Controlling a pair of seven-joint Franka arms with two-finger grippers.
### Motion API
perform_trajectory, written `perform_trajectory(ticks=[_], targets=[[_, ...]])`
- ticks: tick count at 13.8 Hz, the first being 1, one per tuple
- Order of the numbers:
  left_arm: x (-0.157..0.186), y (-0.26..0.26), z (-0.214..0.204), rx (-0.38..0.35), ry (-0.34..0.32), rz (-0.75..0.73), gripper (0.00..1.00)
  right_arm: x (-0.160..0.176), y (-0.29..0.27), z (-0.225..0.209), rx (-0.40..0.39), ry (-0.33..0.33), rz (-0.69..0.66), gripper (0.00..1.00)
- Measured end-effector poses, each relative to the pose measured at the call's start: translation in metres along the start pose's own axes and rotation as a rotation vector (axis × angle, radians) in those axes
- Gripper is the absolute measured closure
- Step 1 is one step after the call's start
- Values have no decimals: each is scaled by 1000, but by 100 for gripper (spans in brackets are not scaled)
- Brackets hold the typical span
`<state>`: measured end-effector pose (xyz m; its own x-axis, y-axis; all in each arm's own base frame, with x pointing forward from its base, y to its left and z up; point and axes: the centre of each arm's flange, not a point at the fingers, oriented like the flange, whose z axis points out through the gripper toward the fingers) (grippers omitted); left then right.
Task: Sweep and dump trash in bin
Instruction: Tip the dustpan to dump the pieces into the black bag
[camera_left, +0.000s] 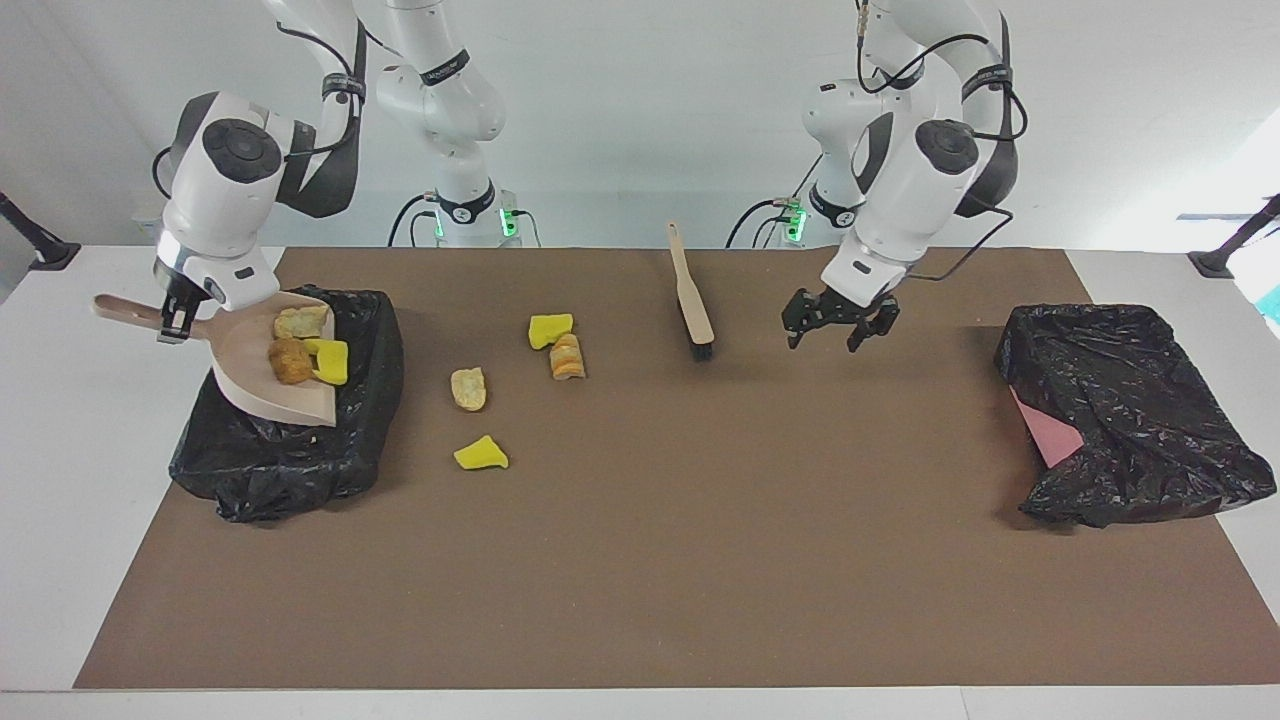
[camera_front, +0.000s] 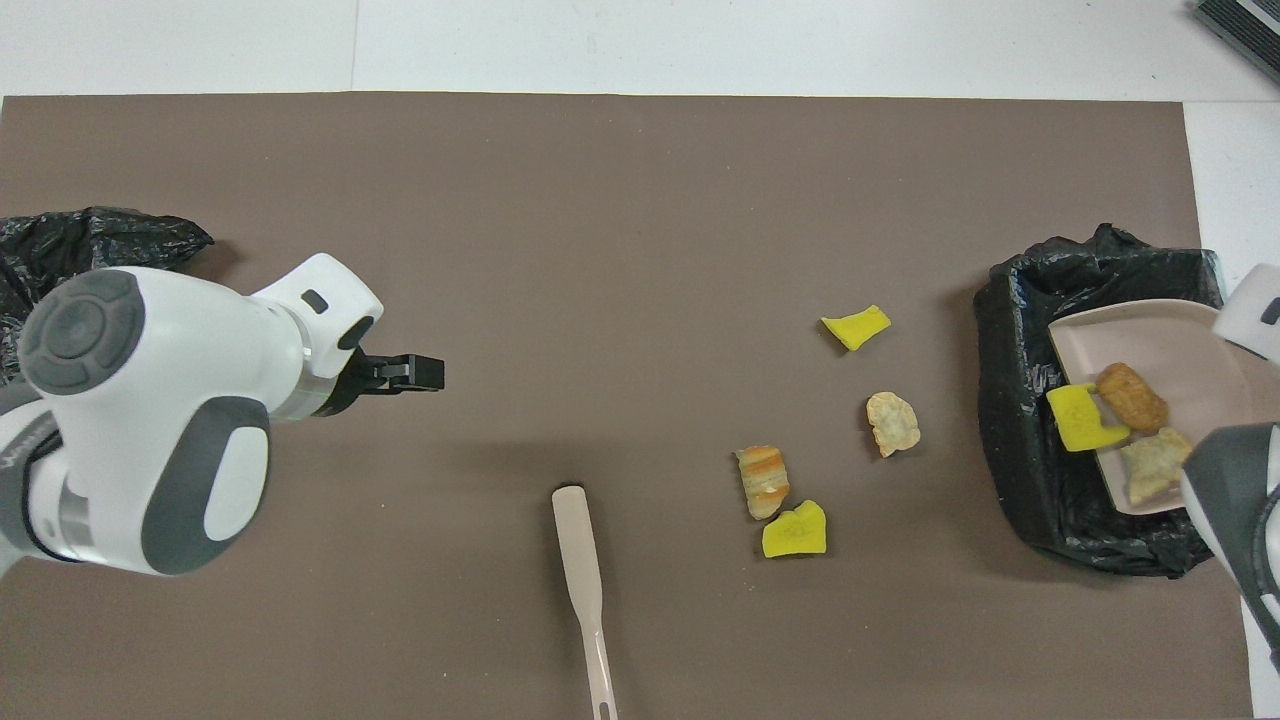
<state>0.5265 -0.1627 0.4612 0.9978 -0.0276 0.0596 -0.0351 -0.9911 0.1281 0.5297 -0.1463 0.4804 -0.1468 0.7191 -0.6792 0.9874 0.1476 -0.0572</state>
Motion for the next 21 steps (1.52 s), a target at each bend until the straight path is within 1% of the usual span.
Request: perform_trajectory(ticks=[2, 5, 9, 11, 14, 18, 21], targets=[[8, -11, -10, 22, 2, 6, 0, 7, -5, -9, -1, -44, 20, 68], [12, -11, -23, 30, 4, 8, 0, 12, -12, -27, 30, -100, 71, 68], [25, -46, -42, 31, 28, -55, 0, 7, -21, -45, 49, -179, 132, 68], [29, -57, -56, 32, 19, -77, 0, 3, -24, -47, 58, -195, 145, 68], [37, -85, -78, 32, 35, -109, 0, -4, -31, -53, 75, -208, 160, 68], [43, -136, -109, 35, 47, -76, 0, -20, -39, -69, 92, -231, 200, 68], [43, -144, -127, 34, 38, -66, 0, -30, -36, -83, 75, -238, 222, 68]])
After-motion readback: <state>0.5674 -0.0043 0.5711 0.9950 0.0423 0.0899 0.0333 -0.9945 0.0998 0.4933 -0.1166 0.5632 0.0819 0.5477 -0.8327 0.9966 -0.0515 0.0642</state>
